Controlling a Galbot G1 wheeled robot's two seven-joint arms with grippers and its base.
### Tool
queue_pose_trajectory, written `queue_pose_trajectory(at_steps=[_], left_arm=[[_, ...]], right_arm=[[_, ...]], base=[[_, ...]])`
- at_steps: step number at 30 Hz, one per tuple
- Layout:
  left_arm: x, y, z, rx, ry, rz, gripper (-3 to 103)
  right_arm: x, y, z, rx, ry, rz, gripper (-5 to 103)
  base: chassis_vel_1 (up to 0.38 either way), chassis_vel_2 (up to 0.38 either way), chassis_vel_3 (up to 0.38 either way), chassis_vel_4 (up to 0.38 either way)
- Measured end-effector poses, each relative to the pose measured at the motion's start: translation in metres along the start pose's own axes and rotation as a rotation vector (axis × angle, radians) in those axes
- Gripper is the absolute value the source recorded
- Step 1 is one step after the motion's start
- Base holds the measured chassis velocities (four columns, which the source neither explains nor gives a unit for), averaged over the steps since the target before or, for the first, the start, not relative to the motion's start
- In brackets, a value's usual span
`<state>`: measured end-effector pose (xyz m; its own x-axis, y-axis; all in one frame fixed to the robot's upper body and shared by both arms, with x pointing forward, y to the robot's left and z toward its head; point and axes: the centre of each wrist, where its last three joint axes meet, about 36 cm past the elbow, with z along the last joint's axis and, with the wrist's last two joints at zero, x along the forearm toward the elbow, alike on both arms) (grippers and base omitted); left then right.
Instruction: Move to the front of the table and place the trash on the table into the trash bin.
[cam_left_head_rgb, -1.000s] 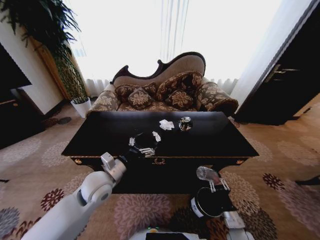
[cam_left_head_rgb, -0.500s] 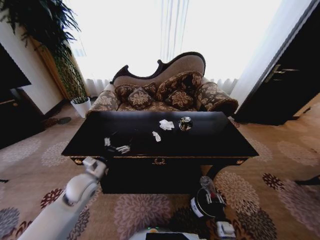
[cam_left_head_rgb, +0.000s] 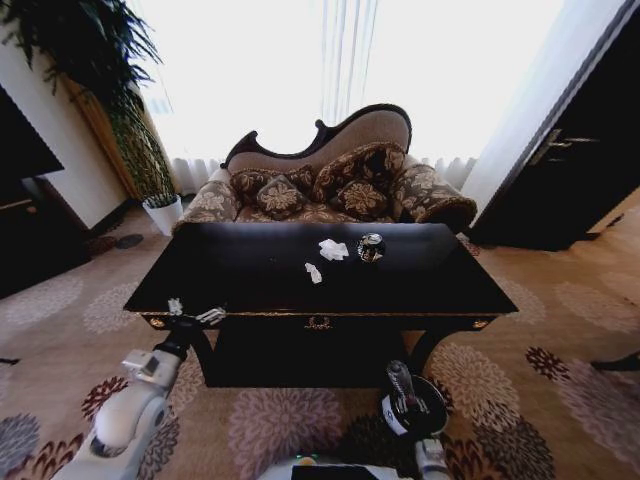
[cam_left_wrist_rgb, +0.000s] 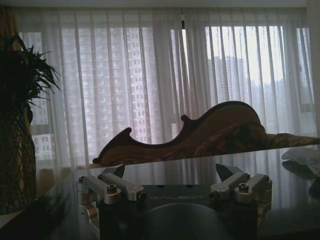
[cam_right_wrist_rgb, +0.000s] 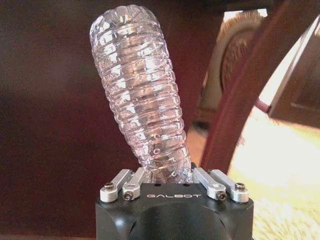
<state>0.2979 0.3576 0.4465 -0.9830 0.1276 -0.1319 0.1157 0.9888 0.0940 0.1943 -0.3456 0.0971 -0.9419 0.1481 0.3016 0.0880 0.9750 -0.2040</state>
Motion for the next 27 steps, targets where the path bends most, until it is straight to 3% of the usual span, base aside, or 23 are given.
queue_pose_trajectory(at_steps=[7,16,20,23,27], left_arm=[[0.026,0.002,0.003,0.001,0.022,-0.023,100],[0.029,-0.003,-0.007,0.003,0.003,-0.016,100],[0.029,-0.004,-0.009,0.005,0.001,-0.013,100],[0.029,-0.005,-0.009,0.011,0.004,-0.014,100],[0.027,-0.005,-0.009,0.013,0.001,-0.012,100]], right_arm=[[-0.025,-0.019,0.018,-0.007,0.064,-0.001,27],[-0.067,-0.034,0.018,0.002,0.082,0.004,24],[-0.073,-0.039,0.019,0.006,0.091,0.001,32],[-0.071,-0.045,0.024,0.019,0.105,-0.035,48],[-0.073,-0.050,0.024,0.023,0.109,-0.032,59]], base=[[0.000,0.000,0.000,0.000],[0.000,0.000,0.000,0.000],[0.000,0.000,0.000,0.000],[0.000,0.000,0.000,0.000],[0.000,0.000,0.000,0.000]])
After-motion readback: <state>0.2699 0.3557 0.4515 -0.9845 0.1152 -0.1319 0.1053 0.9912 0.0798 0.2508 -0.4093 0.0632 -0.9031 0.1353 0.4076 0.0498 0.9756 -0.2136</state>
